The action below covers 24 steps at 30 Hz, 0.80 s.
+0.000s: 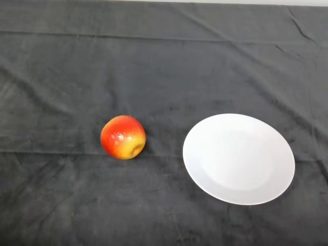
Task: Move the apple to the plate
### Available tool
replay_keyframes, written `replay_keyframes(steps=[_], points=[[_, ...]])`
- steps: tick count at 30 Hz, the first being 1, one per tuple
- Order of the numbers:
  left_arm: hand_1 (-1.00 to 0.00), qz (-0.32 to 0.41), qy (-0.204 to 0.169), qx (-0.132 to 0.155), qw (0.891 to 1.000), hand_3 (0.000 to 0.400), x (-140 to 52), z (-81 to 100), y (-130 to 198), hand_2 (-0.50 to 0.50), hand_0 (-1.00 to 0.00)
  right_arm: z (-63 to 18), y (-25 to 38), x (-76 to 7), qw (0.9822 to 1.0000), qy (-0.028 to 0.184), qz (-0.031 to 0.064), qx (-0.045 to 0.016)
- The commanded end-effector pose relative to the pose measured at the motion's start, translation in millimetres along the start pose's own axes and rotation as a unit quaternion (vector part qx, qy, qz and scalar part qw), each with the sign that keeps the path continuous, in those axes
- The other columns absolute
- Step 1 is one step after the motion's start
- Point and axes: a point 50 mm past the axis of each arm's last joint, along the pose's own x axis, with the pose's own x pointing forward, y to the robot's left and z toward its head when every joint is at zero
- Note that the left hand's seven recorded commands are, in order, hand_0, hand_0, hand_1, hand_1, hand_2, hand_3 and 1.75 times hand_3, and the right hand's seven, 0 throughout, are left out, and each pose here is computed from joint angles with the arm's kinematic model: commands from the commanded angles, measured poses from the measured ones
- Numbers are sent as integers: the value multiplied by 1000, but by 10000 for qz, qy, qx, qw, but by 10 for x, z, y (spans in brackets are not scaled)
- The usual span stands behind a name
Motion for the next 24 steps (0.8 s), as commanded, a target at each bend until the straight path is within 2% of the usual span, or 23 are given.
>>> replay_keyframes(steps=[1,13,24], points=[[0,-283,-324,-11,9991,0,58,154,-202,0,0,-255,339,-142,9975,369,554,-252],[0,-877,-323,414,9948,0,27,62,-537,0,0,-255,340,-143,9975,368,554,-250],[0,-1601,-360,833,9829,0,-31,-10,-866,0,0,-255,340,-144,9975,368,554,-247]])
